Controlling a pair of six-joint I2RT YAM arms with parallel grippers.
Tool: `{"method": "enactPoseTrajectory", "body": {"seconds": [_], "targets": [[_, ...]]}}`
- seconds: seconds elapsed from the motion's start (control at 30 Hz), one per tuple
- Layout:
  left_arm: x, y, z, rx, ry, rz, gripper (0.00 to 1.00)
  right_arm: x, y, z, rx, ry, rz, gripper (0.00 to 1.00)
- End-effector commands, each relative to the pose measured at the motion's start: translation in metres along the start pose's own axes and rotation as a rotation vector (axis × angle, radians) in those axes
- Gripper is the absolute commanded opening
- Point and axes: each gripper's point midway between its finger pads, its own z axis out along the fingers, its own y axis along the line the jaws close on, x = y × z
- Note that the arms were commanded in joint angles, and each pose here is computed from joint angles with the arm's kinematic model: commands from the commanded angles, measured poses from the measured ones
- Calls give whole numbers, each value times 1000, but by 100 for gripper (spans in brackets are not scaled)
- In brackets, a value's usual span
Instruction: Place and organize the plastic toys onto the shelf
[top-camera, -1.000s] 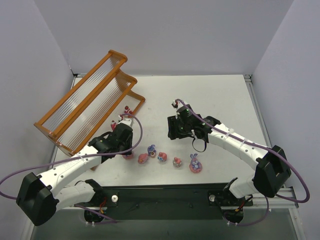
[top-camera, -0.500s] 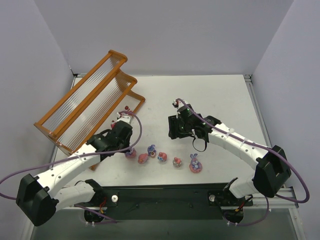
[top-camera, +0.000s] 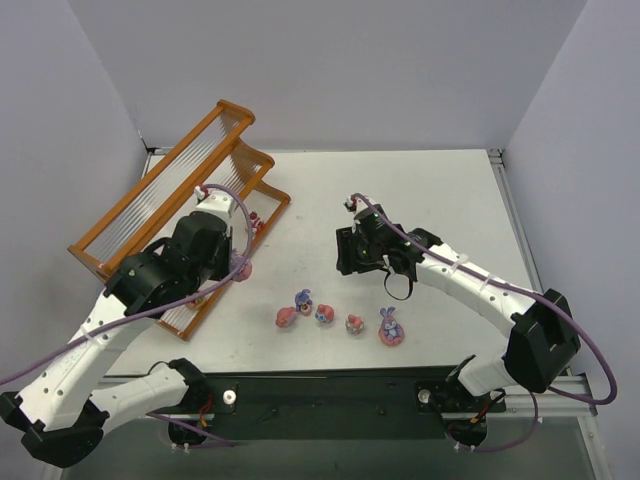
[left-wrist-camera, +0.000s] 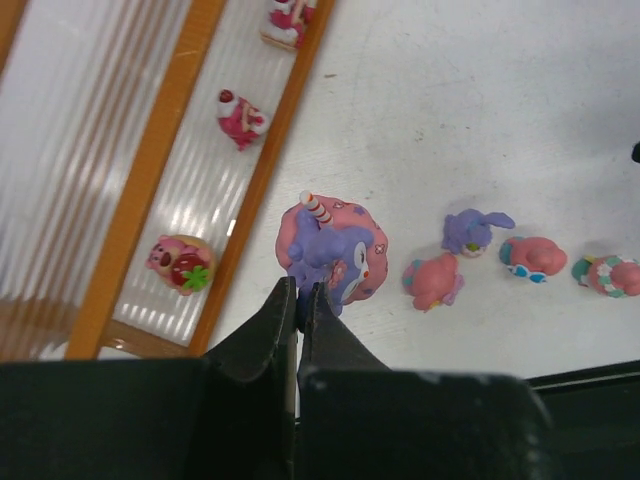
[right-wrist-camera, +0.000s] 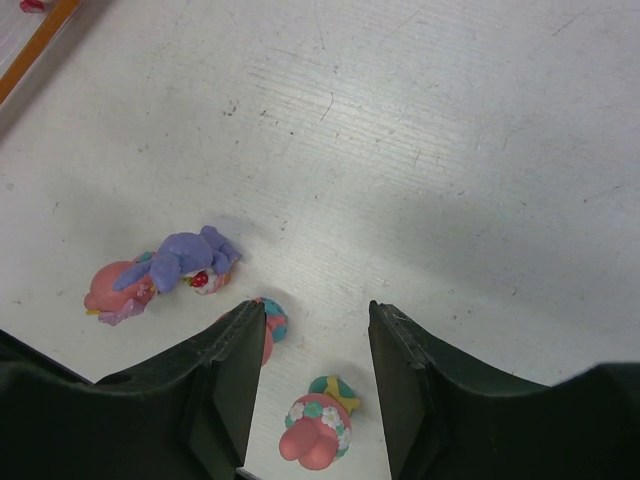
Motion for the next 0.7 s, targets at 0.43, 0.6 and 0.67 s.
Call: {"method": "enactPoseTrajectory", "body": {"seconds": [0.43, 0.6, 0.67], "targets": [[-67, 106, -32, -290, -190, 250, 0, -15, 0, 0, -4, 6, -20, 46], [-75, 111, -23, -244, -216, 262, 0, -18, -1, 0, -4, 7, -20, 45], [-82, 108, -20, -199, -249, 247, 0, -18, -2, 0, -2, 11, -23, 45]]}}
